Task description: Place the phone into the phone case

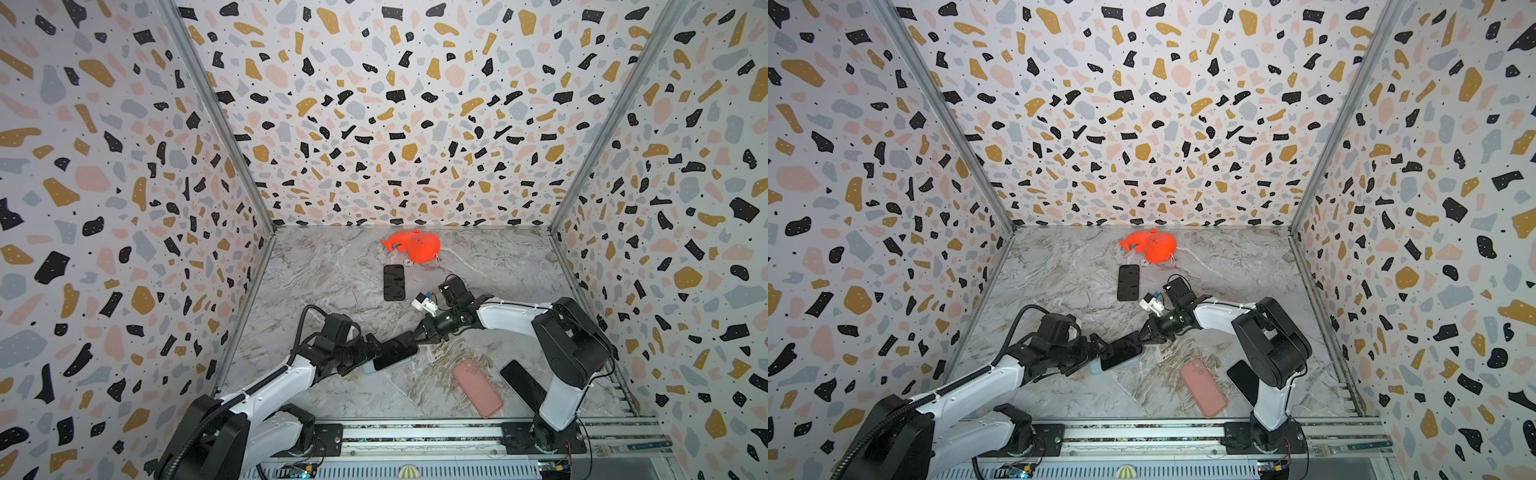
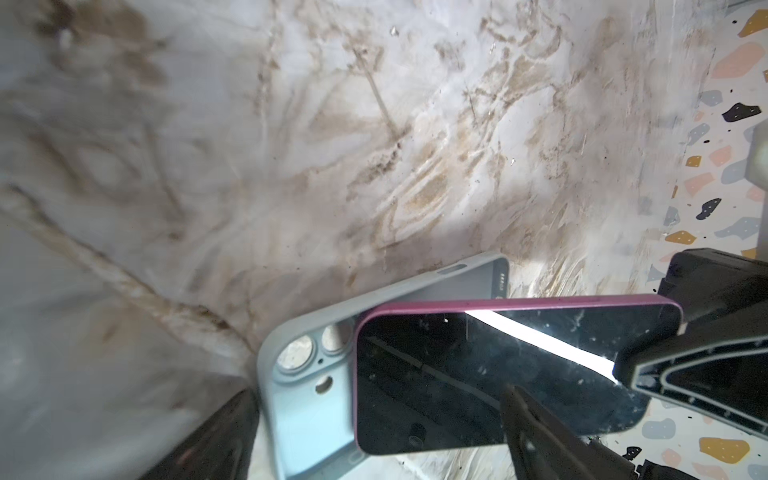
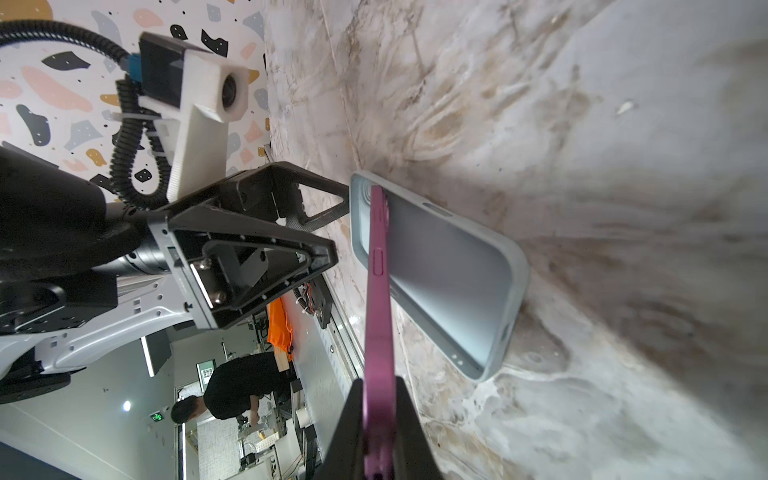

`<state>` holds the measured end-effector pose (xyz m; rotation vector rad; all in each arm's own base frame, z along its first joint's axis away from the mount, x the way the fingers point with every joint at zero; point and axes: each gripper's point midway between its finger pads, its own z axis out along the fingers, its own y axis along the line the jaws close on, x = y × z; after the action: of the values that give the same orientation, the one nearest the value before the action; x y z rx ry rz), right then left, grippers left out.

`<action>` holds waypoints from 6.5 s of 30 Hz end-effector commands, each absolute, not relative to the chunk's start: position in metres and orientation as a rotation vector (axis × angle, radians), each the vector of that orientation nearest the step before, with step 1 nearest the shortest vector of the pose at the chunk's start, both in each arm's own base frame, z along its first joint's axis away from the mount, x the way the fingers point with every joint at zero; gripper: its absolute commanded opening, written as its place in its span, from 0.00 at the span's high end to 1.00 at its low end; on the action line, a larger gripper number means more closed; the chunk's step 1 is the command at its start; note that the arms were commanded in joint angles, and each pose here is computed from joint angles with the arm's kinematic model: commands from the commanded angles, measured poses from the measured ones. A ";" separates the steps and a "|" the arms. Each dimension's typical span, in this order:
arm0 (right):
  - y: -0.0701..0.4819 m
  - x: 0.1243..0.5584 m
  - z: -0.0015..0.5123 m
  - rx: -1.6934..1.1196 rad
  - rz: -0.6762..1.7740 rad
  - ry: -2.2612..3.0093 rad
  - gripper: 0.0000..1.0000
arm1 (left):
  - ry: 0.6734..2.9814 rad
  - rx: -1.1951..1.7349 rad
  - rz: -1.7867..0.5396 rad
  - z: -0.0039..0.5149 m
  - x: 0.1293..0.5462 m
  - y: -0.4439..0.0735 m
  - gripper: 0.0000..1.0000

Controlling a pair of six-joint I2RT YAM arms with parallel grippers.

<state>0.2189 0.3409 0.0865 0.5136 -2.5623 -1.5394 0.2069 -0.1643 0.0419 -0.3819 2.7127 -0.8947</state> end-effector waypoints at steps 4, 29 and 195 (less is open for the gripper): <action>0.338 0.219 0.079 0.495 -1.505 -2.580 1.00 | 2.766 -0.371 -0.856 0.043 0.201 -0.156 0.03; 0.341 0.212 0.037 0.384 -1.309 -2.635 1.00 | 2.704 -0.389 -0.953 0.041 0.206 -0.165 0.09; 0.315 0.211 0.041 0.621 -0.873 -3.133 0.89 | 2.763 -0.217 -0.856 0.029 0.198 -0.187 0.46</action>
<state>0.2158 0.3153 0.0445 0.6215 -3.1492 -0.8781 0.1951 -0.1869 0.0295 -0.2298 2.7662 -0.8761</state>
